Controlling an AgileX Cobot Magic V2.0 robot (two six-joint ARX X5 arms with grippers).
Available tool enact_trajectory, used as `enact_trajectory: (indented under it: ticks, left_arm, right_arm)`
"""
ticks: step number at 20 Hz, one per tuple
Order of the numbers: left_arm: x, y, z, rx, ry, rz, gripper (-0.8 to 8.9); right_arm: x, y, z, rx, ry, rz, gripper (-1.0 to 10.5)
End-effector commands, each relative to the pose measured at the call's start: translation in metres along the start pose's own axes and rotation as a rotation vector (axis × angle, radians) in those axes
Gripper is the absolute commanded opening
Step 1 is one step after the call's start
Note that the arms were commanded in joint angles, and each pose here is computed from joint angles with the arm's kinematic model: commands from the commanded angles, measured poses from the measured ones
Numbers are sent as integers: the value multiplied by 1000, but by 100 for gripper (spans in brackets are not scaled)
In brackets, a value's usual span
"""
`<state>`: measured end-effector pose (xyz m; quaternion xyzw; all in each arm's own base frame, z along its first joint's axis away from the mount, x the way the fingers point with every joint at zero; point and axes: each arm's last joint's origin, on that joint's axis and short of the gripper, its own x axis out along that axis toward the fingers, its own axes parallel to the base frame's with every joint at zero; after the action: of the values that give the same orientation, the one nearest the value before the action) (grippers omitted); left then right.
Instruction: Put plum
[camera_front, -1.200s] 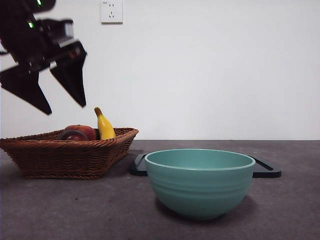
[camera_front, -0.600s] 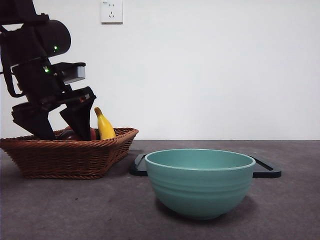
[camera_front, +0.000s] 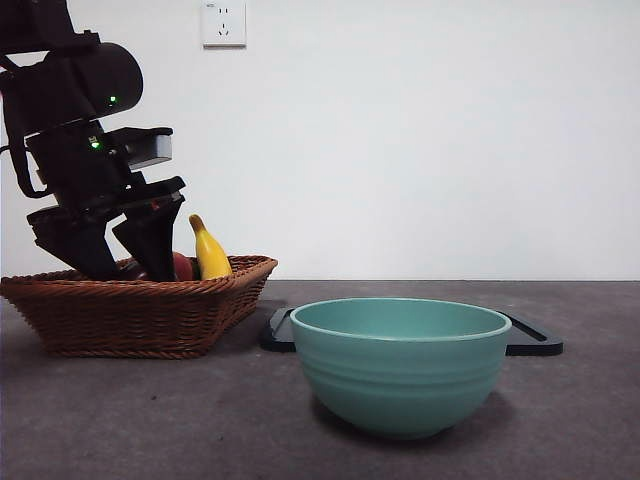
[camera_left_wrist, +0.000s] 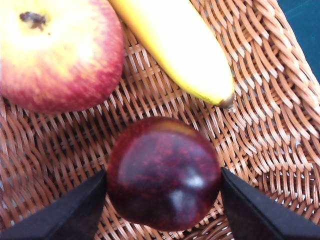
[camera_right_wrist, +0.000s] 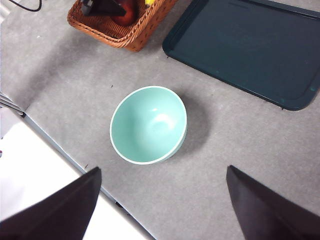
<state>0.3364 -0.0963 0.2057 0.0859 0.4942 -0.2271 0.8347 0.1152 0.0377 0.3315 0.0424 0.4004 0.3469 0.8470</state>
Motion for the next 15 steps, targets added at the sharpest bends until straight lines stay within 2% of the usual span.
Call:
enact_trajectory:
  ticks: [1,8,12,15]
  left_arm:
    - [3,0,5,19,1,-4,290]
    - [-10,-3,7,19,-21,-5,277]
    - [-48,-13,12,27,-127,-30,277]
    - [-83,-30,12,67,-215,-97,277]
  right_arm:
    - [-3,2,5,-11,-17,2,400]
    - [-3,2,5,-11,-17,2,400]
    - [-3,2,5,-11,-17,2,400]
    - [-3,2,5,-11,-17,2,400]
